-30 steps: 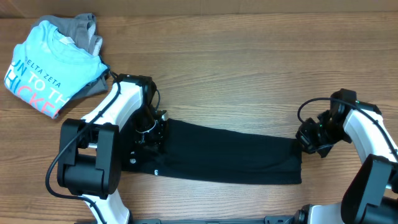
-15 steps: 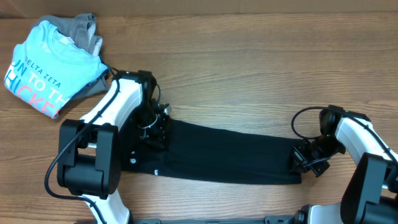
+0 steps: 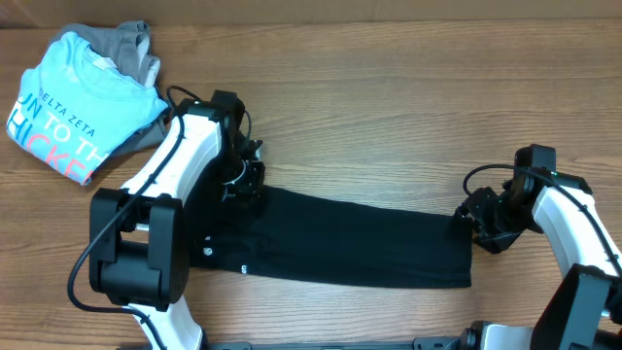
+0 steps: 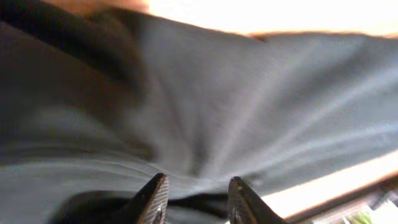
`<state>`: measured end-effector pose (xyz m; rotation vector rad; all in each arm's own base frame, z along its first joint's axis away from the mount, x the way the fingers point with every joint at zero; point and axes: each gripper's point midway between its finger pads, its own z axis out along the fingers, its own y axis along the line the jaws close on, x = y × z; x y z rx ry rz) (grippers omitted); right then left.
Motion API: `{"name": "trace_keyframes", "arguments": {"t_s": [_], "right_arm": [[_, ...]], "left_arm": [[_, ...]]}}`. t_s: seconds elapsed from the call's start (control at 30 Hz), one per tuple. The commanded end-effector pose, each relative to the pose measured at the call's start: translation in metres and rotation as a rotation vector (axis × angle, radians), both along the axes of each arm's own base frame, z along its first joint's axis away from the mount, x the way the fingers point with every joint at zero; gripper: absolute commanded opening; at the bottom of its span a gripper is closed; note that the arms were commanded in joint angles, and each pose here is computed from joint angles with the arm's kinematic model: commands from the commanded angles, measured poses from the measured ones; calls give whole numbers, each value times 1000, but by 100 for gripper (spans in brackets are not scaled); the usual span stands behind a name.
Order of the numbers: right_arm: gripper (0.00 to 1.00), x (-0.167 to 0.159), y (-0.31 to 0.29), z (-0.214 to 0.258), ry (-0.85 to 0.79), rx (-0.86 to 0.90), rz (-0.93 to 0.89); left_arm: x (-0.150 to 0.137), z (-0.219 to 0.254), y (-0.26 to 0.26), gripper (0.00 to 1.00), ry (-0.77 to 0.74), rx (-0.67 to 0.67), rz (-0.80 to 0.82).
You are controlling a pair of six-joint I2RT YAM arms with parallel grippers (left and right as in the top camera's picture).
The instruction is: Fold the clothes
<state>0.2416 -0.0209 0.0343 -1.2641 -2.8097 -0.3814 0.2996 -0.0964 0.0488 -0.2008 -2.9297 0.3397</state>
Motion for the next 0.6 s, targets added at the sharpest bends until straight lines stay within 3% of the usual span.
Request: {"name": "trace_keyframes", "arguments": {"t_s": [0.0, 0.17, 0.27, 0.33, 0.4, 0.47, 0.57], "right_arm": [[64, 10, -15, 3, -36, -77, 13], [59, 7, -22, -9, 2, -114, 11], [47, 6, -17, -22, 5, -83, 12], [34, 6, -11, -27, -1, -53, 14], [9, 6, -12, -26, -5, -56, 20], [4, 8, -13, -23, -8, -61, 32], [4, 8, -25, -15, 20, -112, 18]], "left_arm": [[15, -4, 35, 43, -82, 222, 61], [29, -17, 46, 54, -149, 251, 108], [32, -26, 46, 59, -169, 231, 121], [32, -32, 46, 59, -175, 229, 122], [31, -38, 42, 58, -174, 205, 121], [29, -41, 43, 47, -171, 205, 122], [27, -42, 44, 16, -169, 211, 123]]}}
